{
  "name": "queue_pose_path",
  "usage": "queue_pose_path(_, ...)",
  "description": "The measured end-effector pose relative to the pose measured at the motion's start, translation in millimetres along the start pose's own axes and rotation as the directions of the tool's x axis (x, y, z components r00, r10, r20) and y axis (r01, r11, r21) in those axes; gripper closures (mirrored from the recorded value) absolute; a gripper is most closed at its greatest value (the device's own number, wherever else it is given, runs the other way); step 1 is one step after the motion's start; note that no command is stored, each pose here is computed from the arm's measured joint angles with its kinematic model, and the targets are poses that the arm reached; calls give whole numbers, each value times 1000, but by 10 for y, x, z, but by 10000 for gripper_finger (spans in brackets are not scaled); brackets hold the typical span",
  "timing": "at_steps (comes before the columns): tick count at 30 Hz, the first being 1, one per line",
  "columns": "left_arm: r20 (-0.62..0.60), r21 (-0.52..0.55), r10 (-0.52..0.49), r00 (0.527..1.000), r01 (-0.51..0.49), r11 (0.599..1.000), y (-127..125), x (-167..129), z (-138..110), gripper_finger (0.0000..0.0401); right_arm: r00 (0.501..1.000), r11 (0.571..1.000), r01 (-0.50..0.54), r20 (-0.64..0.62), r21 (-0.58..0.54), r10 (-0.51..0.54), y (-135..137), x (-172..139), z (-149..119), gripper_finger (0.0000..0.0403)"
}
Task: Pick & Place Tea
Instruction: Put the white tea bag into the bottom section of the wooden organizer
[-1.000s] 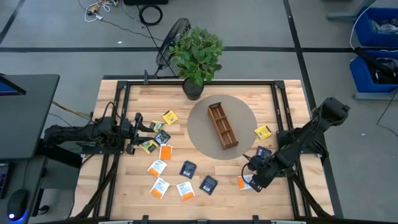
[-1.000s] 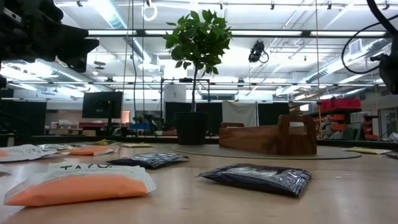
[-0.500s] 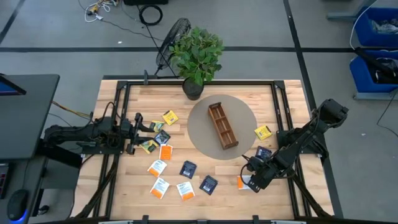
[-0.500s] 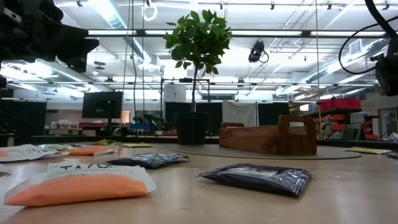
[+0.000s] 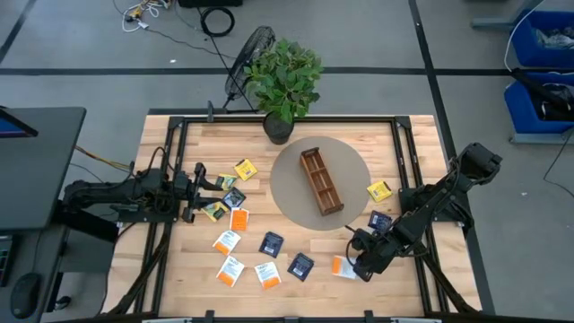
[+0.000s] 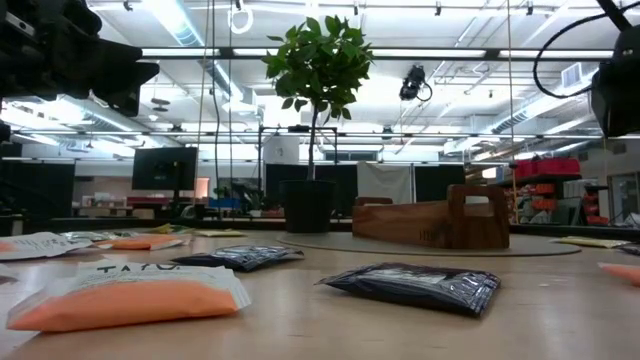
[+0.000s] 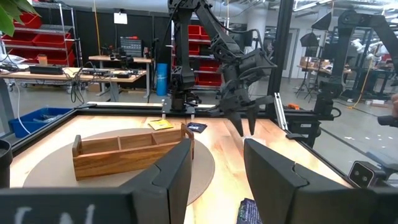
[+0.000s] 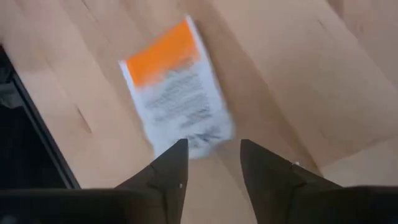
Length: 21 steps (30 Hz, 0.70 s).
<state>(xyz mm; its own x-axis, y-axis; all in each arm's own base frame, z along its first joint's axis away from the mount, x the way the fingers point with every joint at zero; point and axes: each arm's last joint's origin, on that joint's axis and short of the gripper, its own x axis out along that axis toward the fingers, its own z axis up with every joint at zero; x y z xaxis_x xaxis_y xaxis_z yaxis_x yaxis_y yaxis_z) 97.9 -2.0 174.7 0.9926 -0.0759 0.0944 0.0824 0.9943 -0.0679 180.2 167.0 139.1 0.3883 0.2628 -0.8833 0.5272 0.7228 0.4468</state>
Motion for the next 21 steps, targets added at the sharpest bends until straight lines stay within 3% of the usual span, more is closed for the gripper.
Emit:
queue_pose_path(6,0,0,0,1000,0,1000,0,0,0,250,1000,1000,29,7,13,-29,-27,0,-1,263)
queue_pose_path(11,0,0,0,1000,0,1000,0,0,0,250,999,999,-50,21,18,49,49,2,8,264)
queue_pose_path(21,-2,-13,0,1000,0,1000,0,0,-2,250,1000,1000,-1,15,-7,1,30,207,-25,181)
